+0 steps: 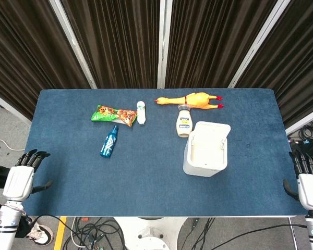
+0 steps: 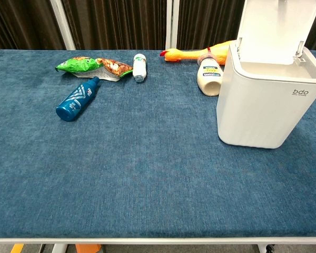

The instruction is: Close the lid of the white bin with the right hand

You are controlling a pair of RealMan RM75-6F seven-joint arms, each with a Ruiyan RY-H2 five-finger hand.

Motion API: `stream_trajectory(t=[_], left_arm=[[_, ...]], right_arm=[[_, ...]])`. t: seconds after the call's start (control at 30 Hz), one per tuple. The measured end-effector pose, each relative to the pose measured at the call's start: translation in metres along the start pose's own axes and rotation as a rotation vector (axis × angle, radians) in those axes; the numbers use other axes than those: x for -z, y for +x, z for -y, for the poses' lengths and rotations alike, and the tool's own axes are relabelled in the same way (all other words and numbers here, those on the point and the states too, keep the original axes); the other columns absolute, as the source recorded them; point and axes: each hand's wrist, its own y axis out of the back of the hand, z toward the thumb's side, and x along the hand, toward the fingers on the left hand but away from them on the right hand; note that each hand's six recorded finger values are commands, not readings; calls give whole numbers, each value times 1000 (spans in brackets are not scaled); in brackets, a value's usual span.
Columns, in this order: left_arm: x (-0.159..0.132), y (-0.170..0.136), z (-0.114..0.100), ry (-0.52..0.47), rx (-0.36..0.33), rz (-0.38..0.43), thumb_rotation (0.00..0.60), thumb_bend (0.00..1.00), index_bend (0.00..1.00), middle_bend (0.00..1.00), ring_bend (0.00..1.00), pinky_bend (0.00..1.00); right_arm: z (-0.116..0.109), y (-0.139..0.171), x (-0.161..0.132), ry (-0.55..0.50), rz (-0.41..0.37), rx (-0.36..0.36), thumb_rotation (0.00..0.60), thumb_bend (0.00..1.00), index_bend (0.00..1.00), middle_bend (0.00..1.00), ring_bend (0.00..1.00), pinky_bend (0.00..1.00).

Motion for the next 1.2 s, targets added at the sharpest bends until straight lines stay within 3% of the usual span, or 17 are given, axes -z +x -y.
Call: stream_trajectory(t=[0.37,0.43,0.53,0.6,0.73,0.93,1.07,1.2], left_arm=[[-1,3,0,3,15,1,600,0,226,201,107,181],[-1,3,1,2,20,2,600,0,226,201,107,181],[1,2,4,12,30,2,600,0,226,201,107,181],[3,1,8,10,43,-4,600,0,226,201,107,181],[2,2,9,-1,47,-1,600,0,226,201,107,181],[0,2,8,-3,44,9,600,0,226,201,107,181],[3,1,8,-4,44,2,600,0,226,201,107,181],[5,0,10,-3,55,-4,600,0,226,201,107,181]], right_arm=[[-9,-4,-15,-50,-54,4,600,322,0,0,0,0],[-18,-7,-18,-36,-72,20,600,432,0,0,0,0],[-31,-12,-28,-30,-111,45,600,859,0,0,0,0],[-44,-17,-39,-39,-151,67,600,994,0,0,0,0],[-69,-35,-67,-62,-236,110,600,1000,0,0,0,0],[-95,-76,-118,-136,-364,91,600,1000,0,0,0,0],[-104,-102,-149,-195,-410,25,600,1000,0,0,0,0],[-102,-121,-174,-265,-423,-99,600,1000,0,0,0,0]])
